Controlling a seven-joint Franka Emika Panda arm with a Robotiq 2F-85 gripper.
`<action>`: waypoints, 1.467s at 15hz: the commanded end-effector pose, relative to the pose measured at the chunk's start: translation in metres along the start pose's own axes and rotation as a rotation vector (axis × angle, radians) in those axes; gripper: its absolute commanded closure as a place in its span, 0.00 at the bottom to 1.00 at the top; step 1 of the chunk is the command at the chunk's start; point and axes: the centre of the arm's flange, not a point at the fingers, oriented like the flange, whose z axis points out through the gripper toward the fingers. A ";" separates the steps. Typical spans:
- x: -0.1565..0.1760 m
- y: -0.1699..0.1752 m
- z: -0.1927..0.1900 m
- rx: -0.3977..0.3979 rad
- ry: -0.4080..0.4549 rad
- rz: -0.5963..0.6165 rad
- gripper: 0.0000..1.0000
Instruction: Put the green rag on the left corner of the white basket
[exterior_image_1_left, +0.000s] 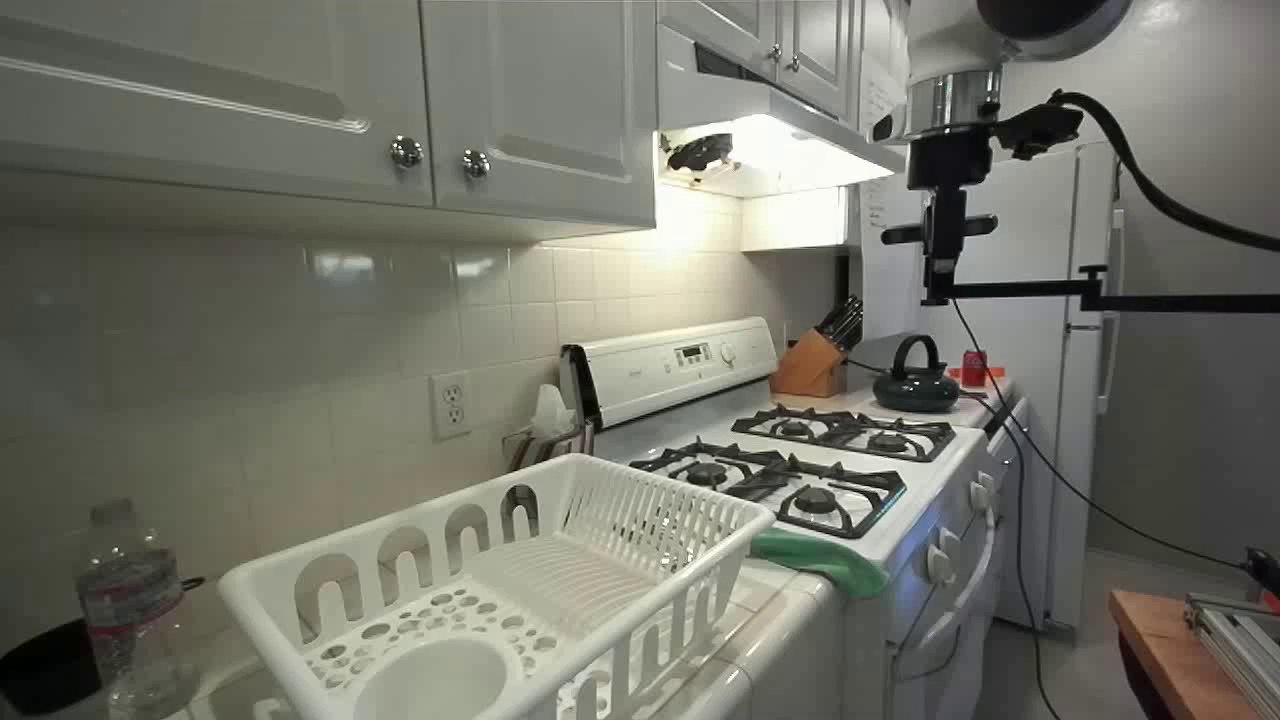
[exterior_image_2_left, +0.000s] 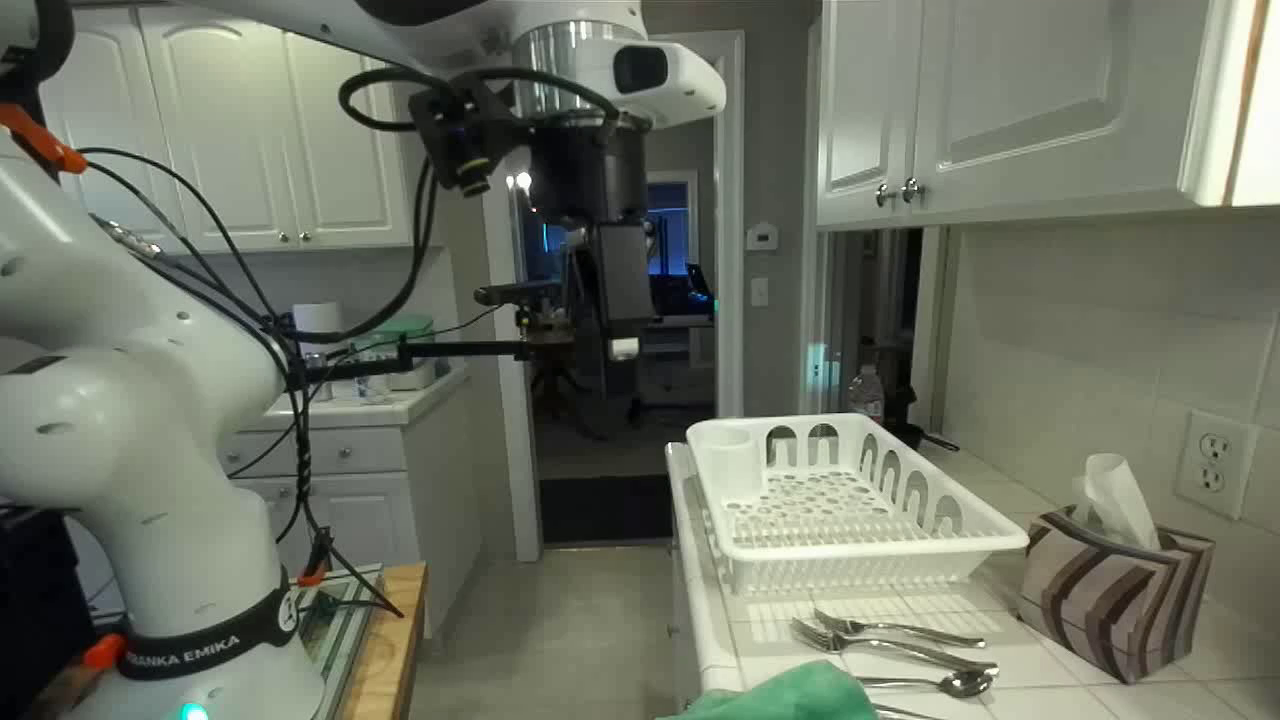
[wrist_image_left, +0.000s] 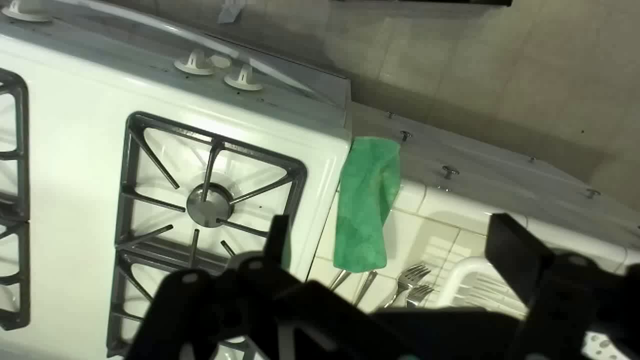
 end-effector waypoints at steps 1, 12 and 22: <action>0.000 0.000 0.000 0.000 0.000 0.000 0.00; 0.041 -0.042 0.046 -0.028 0.098 -0.052 0.00; 0.061 -0.049 0.084 0.008 0.138 -0.054 0.00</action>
